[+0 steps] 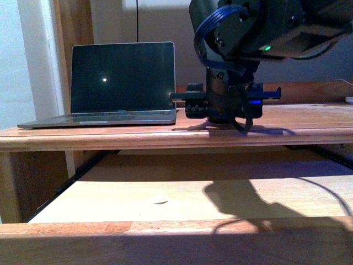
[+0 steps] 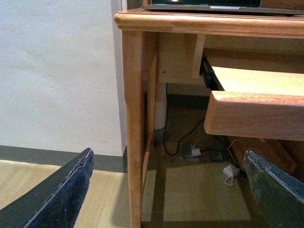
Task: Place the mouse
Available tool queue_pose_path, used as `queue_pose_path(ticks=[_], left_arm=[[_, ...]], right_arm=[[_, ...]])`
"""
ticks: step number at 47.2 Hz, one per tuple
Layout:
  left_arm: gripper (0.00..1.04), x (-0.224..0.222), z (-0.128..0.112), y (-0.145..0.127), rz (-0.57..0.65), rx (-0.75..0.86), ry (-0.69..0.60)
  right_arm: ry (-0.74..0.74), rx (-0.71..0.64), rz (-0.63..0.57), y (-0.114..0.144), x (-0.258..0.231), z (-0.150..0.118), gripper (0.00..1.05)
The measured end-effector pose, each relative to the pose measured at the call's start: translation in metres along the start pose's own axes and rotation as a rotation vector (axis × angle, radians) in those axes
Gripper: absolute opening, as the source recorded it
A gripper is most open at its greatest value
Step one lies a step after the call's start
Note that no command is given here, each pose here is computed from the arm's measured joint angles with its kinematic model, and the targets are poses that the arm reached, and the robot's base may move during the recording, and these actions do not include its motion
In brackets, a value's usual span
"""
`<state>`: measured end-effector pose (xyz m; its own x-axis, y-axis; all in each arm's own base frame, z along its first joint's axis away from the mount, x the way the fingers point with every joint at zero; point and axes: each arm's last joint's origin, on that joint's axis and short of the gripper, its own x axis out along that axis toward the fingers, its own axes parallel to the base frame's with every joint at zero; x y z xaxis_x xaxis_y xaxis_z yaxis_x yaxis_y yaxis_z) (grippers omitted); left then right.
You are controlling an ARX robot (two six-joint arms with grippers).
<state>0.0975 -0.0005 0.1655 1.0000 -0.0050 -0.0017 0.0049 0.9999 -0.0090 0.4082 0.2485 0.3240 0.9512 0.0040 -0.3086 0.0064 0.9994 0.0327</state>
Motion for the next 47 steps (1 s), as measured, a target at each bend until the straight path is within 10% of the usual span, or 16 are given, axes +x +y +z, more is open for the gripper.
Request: queue_pose_path(ticks=[9,23,36,47], left_arm=[[0.97,0.000,0.000,0.000,0.000,0.000,0.000],[0.97,0.000,0.000,0.000,0.000,0.000,0.000],[0.97,0.000,0.000,0.000,0.000,0.000,0.000],[0.97,0.000,0.000,0.000,0.000,0.000,0.000]], right_arm=[[-0.017,0.012,-0.009,0.004,0.012,-0.002,0.55],[-0.099,0.078,0.052,-0.004,0.014,-0.008,0.98],[-0.388,0.203,0.175,-0.098,-0.066,0.027,0.97],[-0.356,0.171,0.339,-0.171,-0.125,-0.024,0.97]])
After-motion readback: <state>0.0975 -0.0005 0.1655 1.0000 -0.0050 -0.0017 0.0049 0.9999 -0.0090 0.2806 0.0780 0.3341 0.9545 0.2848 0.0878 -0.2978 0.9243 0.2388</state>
